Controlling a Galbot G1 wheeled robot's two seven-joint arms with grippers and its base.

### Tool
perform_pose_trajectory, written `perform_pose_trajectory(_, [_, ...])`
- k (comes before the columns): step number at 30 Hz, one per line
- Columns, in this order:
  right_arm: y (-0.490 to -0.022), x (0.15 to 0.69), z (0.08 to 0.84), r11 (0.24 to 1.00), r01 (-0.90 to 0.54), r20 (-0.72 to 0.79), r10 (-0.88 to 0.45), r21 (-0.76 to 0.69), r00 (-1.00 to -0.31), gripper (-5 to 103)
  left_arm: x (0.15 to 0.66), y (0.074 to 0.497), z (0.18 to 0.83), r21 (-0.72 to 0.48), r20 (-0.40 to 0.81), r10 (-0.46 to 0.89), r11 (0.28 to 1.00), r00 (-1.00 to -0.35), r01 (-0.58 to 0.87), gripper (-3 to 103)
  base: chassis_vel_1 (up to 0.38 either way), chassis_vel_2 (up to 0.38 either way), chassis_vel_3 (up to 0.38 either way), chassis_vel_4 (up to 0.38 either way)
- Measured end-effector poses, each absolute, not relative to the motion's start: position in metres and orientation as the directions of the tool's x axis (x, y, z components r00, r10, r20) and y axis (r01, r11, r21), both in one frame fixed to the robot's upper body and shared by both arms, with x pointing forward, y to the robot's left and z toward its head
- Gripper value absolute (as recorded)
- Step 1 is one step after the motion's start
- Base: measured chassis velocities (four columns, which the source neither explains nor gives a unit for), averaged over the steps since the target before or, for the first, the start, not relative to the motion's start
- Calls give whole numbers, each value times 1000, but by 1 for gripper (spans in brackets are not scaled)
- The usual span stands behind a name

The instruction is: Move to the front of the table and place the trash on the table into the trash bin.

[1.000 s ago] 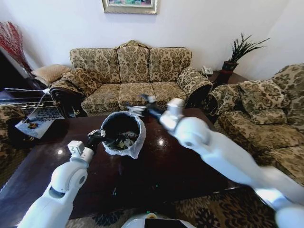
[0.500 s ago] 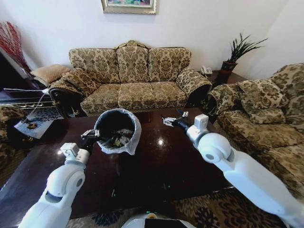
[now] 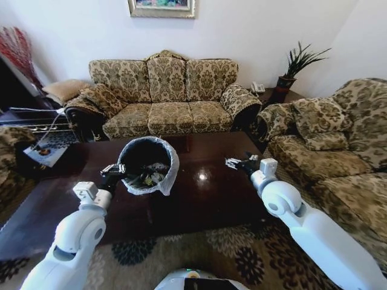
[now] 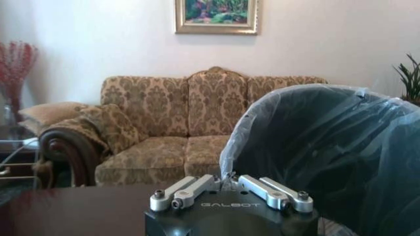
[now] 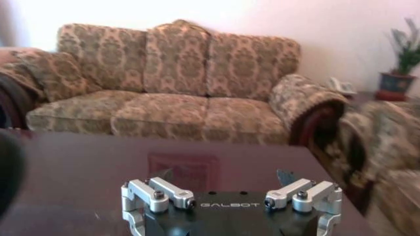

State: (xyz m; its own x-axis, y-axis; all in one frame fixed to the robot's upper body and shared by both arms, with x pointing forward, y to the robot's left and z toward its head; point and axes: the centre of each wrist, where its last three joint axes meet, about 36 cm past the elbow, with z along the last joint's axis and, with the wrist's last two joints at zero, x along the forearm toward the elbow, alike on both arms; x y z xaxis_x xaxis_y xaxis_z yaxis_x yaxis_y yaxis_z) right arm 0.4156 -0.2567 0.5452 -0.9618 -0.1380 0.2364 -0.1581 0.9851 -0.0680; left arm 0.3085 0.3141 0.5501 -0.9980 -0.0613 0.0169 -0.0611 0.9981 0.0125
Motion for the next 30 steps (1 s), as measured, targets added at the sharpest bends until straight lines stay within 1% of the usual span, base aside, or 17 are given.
perform_pose_trajectory(2, [-267, 417, 537, 990, -120, 243, -98, -76, -965, 100, 306, 313, 550, 5, 14, -61, 998, -998, -61, 2, 244, -358, -149, 444])
perform_pose_trajectory(6, [-274, 418, 530, 993, -94, 246, -73, -75, -967, 100, 304, 312, 549, -1, 15, -66, 998, -998, -66, 2, 241, -324, -106, 416])
perform_pose_trajectory(11, [-270, 418, 519, 992, -79, 222, -57, -95, -973, 100, 300, 310, 549, -5, -12, -72, 997, -997, -72, 2, 170, -95, -14, 250])
perform_pose_trajectory(24, [-256, 401, 509, 980, -151, 184, -127, -126, -975, 100, 294, 304, 555, 1, -39, -59, 998, -997, -59, 2, 17, 52, 20, -20])
perform_pose_trajectory(30, [-251, 393, 508, 977, -171, 185, -147, -125, -972, 100, 292, 302, 556, 3, -31, -53, 999, -998, -53, 2, 105, 59, -116, -90])
